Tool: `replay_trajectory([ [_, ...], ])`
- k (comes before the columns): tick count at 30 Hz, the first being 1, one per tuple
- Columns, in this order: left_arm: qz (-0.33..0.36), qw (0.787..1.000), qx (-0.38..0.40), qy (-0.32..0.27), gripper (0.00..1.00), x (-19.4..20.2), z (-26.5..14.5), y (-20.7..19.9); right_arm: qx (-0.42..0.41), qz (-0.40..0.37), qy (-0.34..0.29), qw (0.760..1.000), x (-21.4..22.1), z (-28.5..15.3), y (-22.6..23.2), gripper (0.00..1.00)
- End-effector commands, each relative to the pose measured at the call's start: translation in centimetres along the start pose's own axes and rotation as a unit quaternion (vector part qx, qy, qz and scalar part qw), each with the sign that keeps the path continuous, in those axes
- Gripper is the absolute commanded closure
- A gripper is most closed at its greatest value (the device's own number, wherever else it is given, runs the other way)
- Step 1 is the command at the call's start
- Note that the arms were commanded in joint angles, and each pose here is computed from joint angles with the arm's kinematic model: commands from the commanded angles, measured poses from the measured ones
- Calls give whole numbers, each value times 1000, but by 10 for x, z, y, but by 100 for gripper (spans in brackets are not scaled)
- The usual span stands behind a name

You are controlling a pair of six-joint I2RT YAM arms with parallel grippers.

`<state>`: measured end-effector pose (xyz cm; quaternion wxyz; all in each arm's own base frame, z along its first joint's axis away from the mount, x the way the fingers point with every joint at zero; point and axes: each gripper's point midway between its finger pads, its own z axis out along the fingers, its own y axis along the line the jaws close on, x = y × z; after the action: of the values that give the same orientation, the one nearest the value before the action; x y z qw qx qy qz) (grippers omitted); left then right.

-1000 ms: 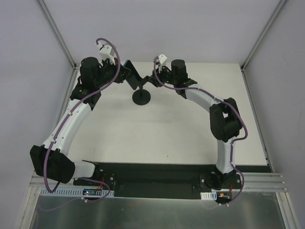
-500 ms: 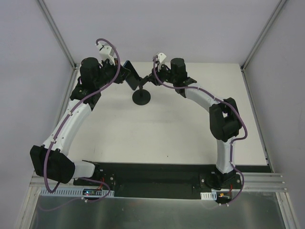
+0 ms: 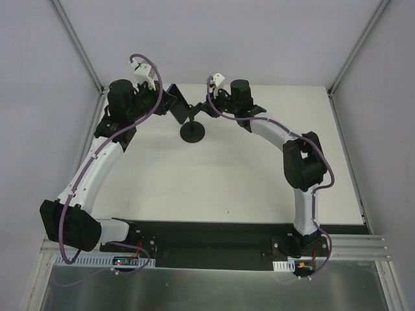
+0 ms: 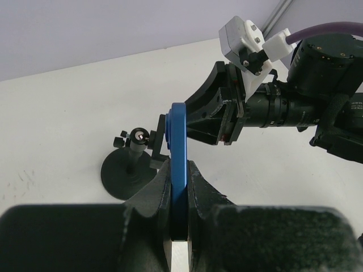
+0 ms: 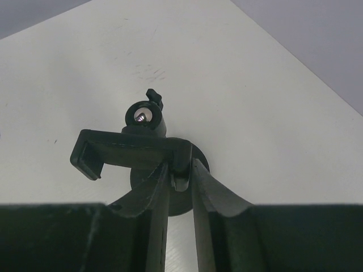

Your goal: Place the phone on the phone stand

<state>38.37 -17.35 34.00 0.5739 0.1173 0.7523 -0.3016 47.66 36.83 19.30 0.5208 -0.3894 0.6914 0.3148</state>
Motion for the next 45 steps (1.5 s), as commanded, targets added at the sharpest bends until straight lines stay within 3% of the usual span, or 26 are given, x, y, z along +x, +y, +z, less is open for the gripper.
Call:
replay_trajectory([
  [1, 25, 998, 35, -44, 100, -30, -1, -13, -17, -22, -35, 999, -30, 5, 3, 80],
  [7, 41, 995, 84, -32, 100, -17, 14, -20, -23, -24, -43, 999, -38, 4, 9, 99],
  [17, 78, 967, 242, 11, 100, 14, 62, -53, -64, -20, -62, 996, -46, -6, 16, 99],
  [20, 111, 942, 314, 33, 100, 33, 63, -68, -90, -18, -67, 994, -49, -10, 21, 100],
  [26, 158, 909, 382, 60, 100, 49, 69, -72, -136, -13, -71, 988, -50, -18, 27, 100],
  [36, 160, 887, 426, 75, 100, 60, 70, -76, -208, -14, -72, 975, -49, -31, 45, 99],
  [45, 148, 882, 440, 82, 100, 67, 77, -74, -232, -7, -65, 971, -45, -33, 52, 100],
])
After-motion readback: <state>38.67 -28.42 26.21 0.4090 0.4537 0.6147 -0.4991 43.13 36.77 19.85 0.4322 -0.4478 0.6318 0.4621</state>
